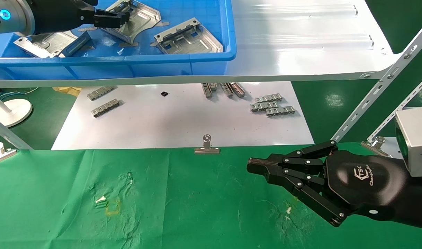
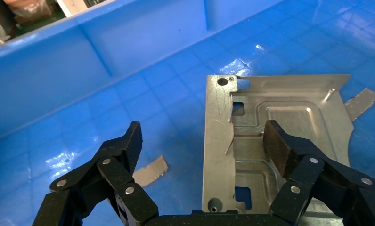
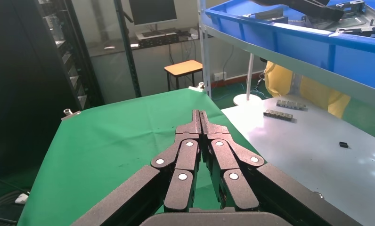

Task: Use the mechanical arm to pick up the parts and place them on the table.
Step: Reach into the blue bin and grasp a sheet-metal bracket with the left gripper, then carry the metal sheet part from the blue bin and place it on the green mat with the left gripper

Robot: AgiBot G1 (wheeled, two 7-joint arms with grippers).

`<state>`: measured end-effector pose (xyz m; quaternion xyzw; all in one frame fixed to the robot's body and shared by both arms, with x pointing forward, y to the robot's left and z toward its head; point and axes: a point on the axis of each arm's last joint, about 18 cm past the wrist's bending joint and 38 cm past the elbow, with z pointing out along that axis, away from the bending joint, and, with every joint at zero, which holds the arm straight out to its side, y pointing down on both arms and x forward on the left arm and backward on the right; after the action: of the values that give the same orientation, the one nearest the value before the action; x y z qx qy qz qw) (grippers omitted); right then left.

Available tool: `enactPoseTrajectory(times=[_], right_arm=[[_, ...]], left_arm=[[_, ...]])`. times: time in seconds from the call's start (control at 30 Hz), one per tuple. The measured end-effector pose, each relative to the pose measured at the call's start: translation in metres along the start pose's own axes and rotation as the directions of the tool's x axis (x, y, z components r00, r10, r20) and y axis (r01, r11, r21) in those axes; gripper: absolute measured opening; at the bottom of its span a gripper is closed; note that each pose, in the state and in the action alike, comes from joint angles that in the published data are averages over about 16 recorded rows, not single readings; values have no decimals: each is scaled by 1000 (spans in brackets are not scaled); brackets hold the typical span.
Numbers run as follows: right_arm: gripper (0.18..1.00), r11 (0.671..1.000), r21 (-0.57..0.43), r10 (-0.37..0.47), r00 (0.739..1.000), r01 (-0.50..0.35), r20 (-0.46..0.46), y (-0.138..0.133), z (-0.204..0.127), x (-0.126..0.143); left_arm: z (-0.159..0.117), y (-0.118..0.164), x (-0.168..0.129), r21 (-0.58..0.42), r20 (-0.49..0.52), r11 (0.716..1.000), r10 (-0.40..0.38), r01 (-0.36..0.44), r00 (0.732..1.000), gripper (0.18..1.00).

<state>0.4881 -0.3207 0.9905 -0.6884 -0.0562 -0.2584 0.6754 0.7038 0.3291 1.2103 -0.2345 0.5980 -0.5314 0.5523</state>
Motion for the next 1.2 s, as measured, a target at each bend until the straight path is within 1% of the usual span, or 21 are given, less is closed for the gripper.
enactPoseTrajectory(times=[0.13, 0.3, 0.5, 0.83, 1.03, 1.2], right_arm=[[192, 1000, 0, 0, 1000, 0, 0, 0, 0, 0], [192, 1000, 0, 0, 1000, 0, 0, 0, 0, 0], [192, 1000, 0, 0, 1000, 0, 0, 0, 0, 0], [210, 1000, 0, 0, 1000, 0, 0, 0, 0, 0], [259, 1000, 0, 0, 1000, 0, 0, 0, 0, 0], [325, 1000, 0, 0, 1000, 0, 0, 0, 0, 0]], left_arm=[[-1, 1, 0, -1, -4, 1000, -10, 10, 1000, 937], [-2, 1, 0, 6, -12, 1000, -19, 19, 1000, 869], [-3, 0, 0, 13, -19, 1000, -20, 20, 1000, 757], [-4, -2, 1, 17, -23, 1000, -16, 17, 1000, 501], [-6, -8, 1, 31, -35, 999, -9, 10, 999, 376], [-12, -18, 3, 63, -72, 998, 5, -1, 997, 314]])
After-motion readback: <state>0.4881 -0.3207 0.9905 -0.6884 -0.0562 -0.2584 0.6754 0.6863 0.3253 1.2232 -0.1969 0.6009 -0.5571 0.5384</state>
